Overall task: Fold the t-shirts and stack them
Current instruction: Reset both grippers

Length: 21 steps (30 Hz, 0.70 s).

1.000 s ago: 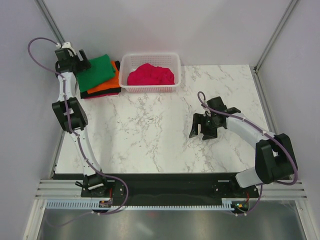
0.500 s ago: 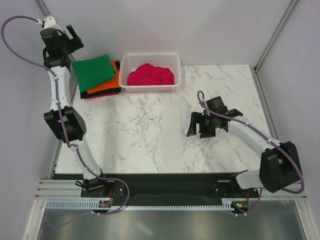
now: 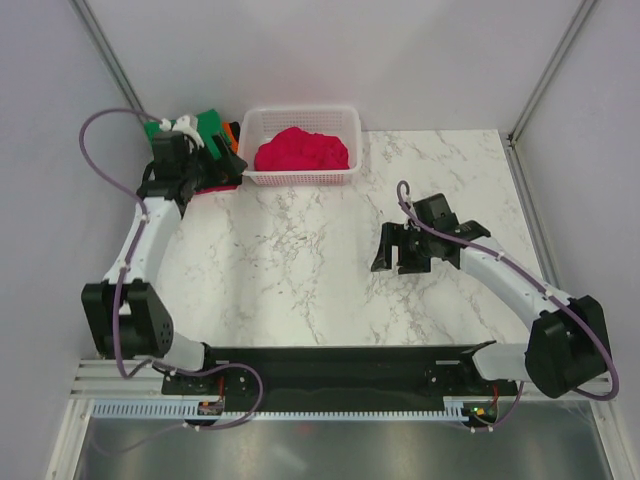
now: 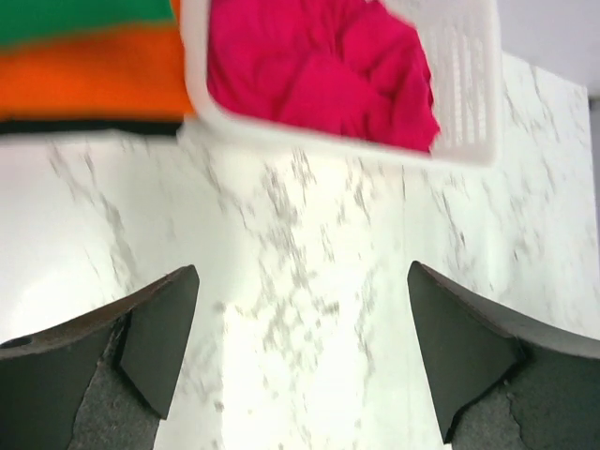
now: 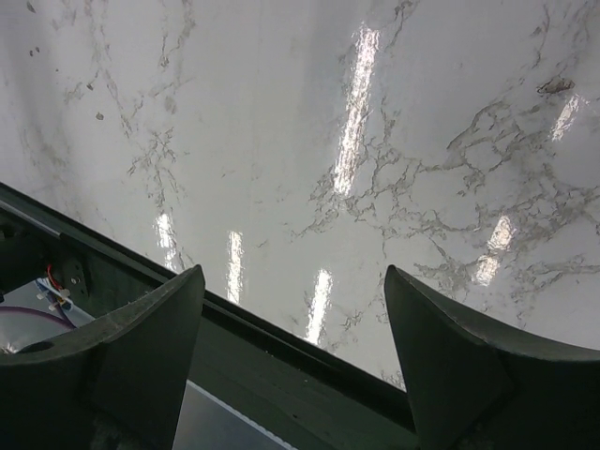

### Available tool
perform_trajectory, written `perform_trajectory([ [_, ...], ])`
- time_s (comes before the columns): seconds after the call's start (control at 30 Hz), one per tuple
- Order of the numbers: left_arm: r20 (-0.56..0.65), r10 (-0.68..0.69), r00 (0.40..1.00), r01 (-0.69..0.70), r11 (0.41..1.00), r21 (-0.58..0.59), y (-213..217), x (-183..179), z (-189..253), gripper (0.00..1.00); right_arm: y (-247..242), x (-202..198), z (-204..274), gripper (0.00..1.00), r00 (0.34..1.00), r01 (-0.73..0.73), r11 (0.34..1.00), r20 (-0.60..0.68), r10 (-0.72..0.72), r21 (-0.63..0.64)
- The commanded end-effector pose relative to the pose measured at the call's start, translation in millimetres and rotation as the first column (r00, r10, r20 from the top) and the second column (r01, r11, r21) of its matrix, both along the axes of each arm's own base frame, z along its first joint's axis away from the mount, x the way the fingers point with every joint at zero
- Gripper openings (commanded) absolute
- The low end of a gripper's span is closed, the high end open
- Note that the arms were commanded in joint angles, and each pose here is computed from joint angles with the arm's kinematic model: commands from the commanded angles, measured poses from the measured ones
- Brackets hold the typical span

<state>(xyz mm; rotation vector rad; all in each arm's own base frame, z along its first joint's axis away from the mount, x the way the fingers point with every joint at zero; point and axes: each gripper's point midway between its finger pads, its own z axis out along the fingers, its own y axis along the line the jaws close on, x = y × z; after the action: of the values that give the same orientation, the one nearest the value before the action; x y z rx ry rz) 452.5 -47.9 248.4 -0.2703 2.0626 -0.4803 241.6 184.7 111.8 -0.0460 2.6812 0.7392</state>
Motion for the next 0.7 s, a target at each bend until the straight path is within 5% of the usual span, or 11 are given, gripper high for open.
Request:
perform_trajectory([
  [0.0, 0.004, -0.100, 0.995, 0.100, 0.983, -0.156, -28, -60, 4, 1.00, 4, 1, 22, 0.86, 0.997, 0.001, 0.999, 0.077, -0.004, 0.036],
  [0.23, -0.109, -0.134, 0.985, 0.115, 0.979, -0.165, -35, -166, -53, 1.00, 0, -18, 23, 0.88, 0.996, 0.023, 0.998, 0.085, -0.028, 0.058],
  [0.37, -0.044, -0.138, 0.990, 0.132, 0.984, -0.116, -32, -208, -44, 1.00, 0, -26, 29, 0.88, 0.996, 0.041, 0.996, 0.081, -0.048, 0.085],
  [0.67, 0.092, -0.055, 0.994, 0.062, 0.996, -0.070, -21, -233, -36, 1.00, -17, -39, 56, 0.90, 0.979, 0.124, 0.987, 0.153, -0.138, 0.099],
])
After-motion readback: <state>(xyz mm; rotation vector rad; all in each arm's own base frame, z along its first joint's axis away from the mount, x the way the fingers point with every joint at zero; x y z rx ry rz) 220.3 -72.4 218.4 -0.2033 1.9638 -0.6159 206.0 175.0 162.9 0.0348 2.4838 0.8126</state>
